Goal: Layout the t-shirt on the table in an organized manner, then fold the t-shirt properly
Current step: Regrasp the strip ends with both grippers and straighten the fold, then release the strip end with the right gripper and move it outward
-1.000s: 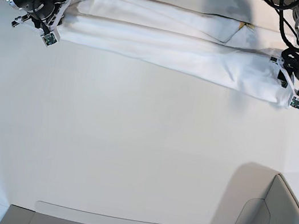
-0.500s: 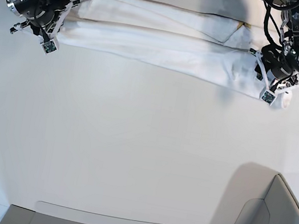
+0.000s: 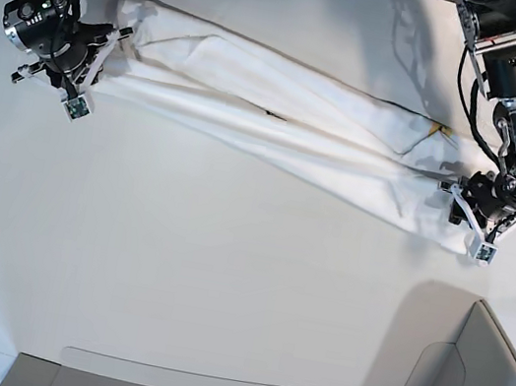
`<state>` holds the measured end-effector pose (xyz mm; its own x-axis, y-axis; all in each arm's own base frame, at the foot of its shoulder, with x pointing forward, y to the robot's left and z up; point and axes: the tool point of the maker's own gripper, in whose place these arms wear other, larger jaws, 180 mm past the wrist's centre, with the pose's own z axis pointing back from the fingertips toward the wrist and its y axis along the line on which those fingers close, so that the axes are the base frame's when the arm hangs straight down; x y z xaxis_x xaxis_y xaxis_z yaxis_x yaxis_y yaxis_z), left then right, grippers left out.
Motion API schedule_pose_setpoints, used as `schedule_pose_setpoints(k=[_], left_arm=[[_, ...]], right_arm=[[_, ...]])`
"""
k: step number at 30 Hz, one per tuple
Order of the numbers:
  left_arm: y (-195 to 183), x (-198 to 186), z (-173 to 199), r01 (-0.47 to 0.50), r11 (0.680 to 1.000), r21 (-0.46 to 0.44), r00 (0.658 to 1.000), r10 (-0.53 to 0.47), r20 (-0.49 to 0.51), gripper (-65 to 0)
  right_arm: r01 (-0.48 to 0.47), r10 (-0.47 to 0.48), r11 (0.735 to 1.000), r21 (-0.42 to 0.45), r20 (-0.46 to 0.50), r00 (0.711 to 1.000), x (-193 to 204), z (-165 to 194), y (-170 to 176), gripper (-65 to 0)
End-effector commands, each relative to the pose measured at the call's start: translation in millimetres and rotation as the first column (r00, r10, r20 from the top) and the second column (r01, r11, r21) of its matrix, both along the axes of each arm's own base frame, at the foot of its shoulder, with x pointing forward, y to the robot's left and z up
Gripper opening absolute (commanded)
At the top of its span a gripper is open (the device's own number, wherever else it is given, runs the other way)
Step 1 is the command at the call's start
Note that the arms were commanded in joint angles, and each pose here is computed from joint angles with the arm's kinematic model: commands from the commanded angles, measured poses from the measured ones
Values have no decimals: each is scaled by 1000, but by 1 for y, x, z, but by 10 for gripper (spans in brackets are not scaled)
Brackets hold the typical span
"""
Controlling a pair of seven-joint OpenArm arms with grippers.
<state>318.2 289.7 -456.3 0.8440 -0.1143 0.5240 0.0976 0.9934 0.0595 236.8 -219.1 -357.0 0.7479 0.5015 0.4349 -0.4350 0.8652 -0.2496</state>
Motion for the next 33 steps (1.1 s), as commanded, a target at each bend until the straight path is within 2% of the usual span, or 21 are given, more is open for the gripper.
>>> schedule_pose_setpoints(k=[1, 7, 12, 25, 29, 33], left_arm=[[6, -46, -34, 19, 998, 66, 975, -4, -223, -405], [7, -48, -36, 16, 998, 64, 974, -1, -226, -405], [7, -49, -36, 14, 998, 63, 974, 0, -227, -405], [6, -49, -36, 15, 998, 62, 974, 0, -227, -405], [6, -49, -36, 15, 998, 62, 974, 0, -227, -405], [6, -49, -36, 15, 998, 62, 974, 0, -227, -405]], right_arm=[[-38, 38, 999, -25, 14, 999, 4, 6, 3, -639], [-216, 214, 976, -25, -59, 975, -16, -9, 41, -640], [-292, 290, 956, -22, -66, 955, -26, -8, 60, -640], [-299, 296, 954, -33, -57, 953, -26, -4, 58, -638], [-313, 313, 950, 16, -17, 950, -32, -6, 67, -640], [-245, 245, 969, 27, -2, 969, -36, -6, 52, -640]])
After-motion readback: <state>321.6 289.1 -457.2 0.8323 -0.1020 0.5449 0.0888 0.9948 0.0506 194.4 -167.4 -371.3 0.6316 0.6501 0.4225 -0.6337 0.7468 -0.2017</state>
